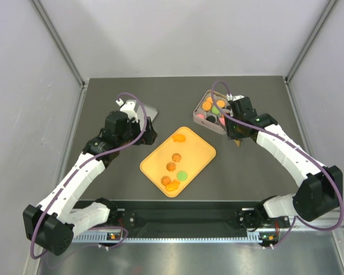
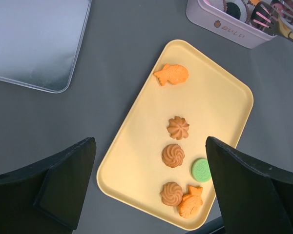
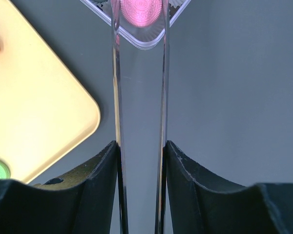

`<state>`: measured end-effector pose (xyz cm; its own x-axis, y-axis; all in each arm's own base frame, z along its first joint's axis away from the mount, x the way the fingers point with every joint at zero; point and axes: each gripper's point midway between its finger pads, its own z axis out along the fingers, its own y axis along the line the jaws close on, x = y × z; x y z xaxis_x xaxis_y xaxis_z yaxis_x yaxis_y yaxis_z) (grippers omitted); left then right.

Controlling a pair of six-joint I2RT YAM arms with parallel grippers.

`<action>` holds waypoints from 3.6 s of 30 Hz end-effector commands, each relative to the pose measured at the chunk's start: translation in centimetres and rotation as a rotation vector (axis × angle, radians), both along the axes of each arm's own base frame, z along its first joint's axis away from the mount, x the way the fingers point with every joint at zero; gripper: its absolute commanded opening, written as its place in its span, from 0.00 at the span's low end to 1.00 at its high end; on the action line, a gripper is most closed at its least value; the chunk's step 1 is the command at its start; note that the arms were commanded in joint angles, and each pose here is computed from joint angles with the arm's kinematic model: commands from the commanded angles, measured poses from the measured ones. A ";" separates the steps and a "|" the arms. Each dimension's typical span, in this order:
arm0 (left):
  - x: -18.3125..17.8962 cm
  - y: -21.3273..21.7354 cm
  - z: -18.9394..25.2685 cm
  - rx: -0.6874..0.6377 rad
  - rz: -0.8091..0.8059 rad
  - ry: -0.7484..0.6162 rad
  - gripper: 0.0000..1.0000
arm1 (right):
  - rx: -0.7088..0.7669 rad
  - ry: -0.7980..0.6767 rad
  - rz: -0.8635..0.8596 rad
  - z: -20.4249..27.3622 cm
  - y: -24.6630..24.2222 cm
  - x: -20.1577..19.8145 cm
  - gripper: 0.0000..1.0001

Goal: Pack the cookies

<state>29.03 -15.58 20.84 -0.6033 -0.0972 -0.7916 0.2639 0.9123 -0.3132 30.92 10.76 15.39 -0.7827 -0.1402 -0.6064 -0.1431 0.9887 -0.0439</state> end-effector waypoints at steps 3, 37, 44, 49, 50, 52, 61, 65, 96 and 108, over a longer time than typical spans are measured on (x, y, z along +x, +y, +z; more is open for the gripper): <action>0.3 -0.2 0.2 -0.015 -0.001 -0.011 0.99 | 0.013 -0.057 -0.014 1.7 -0.4 0.7 0.42; -0.4 -1.5 1.2 -0.085 -0.062 -0.021 0.99 | 0.126 -0.212 -0.616 -0.1 -16.3 8.8 0.43; -0.3 -1.2 1.5 -0.082 -0.046 -0.034 0.99 | 0.136 -0.090 -0.648 -7.7 -16.1 8.3 0.59; -0.2 -1.1 1.1 -0.074 -0.037 -0.023 0.99 | 0.160 -0.031 -0.628 -10.4 -15.2 6.7 0.64; -0.1 -1.0 1.0 -0.072 -0.034 -0.020 0.99 | 0.158 -0.012 -0.628 -11.2 -15.0 6.0 0.69; 0.0 -1.0 0.8 -0.066 -0.027 -0.016 0.99 | 0.159 -0.007 -0.627 -11.6 -15.0 5.6 0.74; 0.9 -0.9 -1.1 -0.043 0.010 0.035 0.99 | 0.158 -0.095 -0.660 -7.7 -15.4 3.6 0.89; 2.0 -0.9 -1.1 -0.039 0.045 0.047 0.99 | 0.174 -0.183 -0.644 -3.8 -15.4 3.0 0.90; 17.4 19.4 -12.7 0.143 0.777 0.297 0.79 | 0.418 -0.306 0.041 7.9 8.1 5.2 0.87; 21.5 21.8 -16.8 0.084 0.767 0.362 0.77 | 0.396 -0.278 0.070 6.5 8.9 5.4 0.86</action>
<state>48.74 6.08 3.33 -0.6345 -0.5220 -0.5701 -0.5562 0.8205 -0.1323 35.38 18.55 19.69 -0.6364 0.0980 -0.7651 -0.1959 0.9388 0.2833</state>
